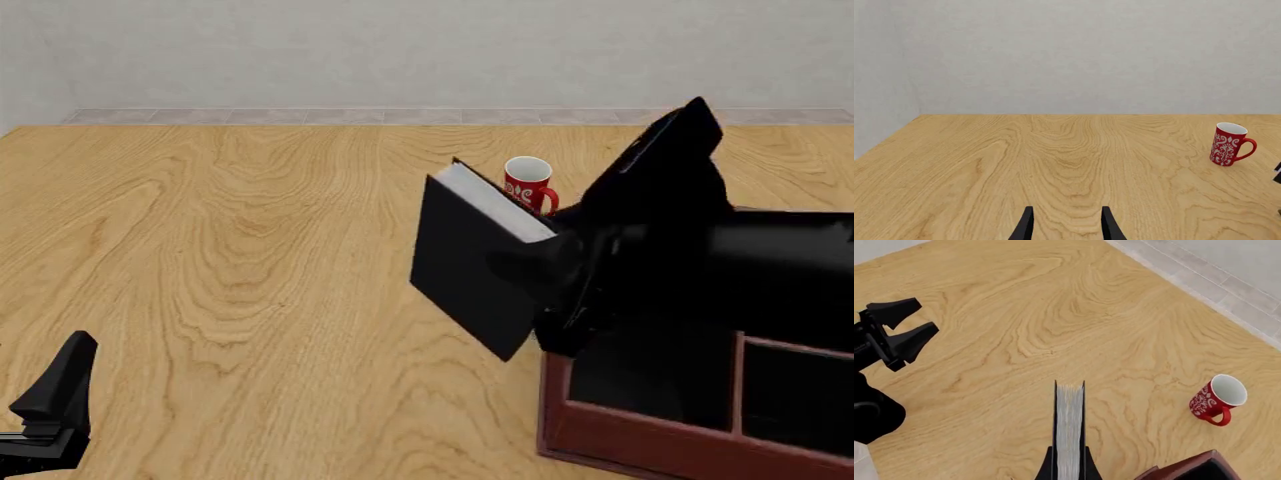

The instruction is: Pick up the book and place it in the left compartment of the caddy.

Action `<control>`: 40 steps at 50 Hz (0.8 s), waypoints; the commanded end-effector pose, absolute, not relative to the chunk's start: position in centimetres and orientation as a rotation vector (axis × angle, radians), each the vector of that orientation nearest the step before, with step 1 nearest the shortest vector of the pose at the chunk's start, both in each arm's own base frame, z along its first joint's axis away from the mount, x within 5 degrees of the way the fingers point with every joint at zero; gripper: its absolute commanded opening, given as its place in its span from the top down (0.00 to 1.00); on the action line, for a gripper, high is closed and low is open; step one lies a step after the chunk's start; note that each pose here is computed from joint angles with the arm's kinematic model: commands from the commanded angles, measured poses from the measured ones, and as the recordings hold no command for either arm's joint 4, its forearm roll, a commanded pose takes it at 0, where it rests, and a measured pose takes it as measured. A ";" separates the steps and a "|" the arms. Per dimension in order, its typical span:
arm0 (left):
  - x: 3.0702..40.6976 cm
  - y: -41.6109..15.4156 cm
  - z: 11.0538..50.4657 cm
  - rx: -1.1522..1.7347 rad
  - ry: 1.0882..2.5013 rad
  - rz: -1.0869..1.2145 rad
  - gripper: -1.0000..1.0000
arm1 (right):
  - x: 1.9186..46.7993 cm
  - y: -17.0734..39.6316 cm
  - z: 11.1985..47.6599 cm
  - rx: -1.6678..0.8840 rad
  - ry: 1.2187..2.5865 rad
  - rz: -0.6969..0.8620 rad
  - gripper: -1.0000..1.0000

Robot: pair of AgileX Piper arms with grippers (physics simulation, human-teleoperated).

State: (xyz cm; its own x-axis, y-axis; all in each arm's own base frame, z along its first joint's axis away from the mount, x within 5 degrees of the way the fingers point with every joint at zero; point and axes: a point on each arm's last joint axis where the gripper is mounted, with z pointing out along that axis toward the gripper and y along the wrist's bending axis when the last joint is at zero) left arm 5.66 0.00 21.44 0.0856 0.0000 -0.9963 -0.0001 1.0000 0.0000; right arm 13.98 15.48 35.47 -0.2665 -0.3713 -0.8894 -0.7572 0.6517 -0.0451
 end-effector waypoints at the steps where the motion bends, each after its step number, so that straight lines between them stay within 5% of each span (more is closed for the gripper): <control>1: 5.7 0.0 21.4 0.000 1.485 0.000 0.00 | 13.9 13.6 38.2 -0.804 1.858 0.470 1.00; 40: 5.7 0.0 21.4 0.000 1.485 0.000 0.00 | 10.8 7.0 44.6 -0.608 1.818 0.346 1.00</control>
